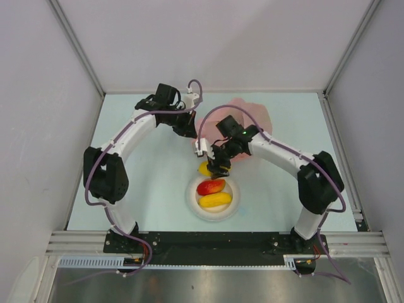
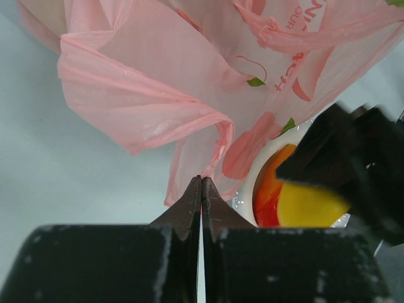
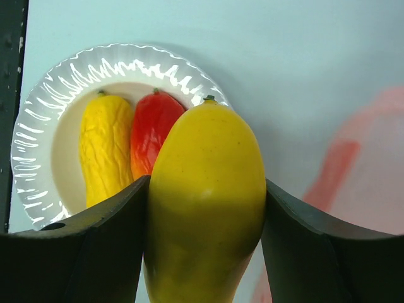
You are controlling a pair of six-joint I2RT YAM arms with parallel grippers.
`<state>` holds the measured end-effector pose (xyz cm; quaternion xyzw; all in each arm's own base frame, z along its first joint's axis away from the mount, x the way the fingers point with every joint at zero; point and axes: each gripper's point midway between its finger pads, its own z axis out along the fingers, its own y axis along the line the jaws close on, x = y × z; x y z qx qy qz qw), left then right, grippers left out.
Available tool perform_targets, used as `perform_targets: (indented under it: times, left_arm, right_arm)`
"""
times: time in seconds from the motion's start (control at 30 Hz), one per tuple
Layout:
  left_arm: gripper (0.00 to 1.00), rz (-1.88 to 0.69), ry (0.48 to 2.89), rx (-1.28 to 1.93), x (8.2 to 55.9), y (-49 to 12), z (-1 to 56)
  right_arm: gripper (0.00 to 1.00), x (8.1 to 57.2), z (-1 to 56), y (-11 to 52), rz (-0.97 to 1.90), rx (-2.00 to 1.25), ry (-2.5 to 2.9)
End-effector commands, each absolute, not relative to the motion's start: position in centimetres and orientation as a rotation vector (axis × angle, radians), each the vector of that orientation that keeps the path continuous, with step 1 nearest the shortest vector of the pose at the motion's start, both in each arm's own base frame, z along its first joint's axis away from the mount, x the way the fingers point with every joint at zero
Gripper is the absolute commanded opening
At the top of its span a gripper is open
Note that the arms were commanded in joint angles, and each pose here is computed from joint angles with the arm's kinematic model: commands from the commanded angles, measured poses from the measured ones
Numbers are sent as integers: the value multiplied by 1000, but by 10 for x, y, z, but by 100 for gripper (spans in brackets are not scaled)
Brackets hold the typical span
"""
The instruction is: Take the fake fruits out of the plastic bag
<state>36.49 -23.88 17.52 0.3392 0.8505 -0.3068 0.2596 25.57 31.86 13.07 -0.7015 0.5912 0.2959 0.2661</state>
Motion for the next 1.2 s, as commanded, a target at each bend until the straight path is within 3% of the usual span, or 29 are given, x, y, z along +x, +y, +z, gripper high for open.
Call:
perform_targets:
  times: [0.0, 0.5, 0.8, 1.0, 1.17]
  left_arm:
    - [0, -822, 2218, 929, 353, -238, 207]
    - [0, -831, 2218, 925, 342, -237, 204]
    - [0, -828, 2227, 955, 333, -240, 197]
    - [0, -828, 2225, 966, 331, -243, 194]
    - [0, -831, 2228, 977, 328, -245, 192]
  right_arm:
    - [0, 255, 122, 345, 806, -1973, 1432]
    - [1, 261, 80, 344, 753, -2058, 1472]
    - [6, 250, 72, 345, 830, -2035, 1561]
    - [15, 244, 73, 344, 866, -2014, 1606]
    - [31, 242, 74, 344, 889, -1985, 1647]
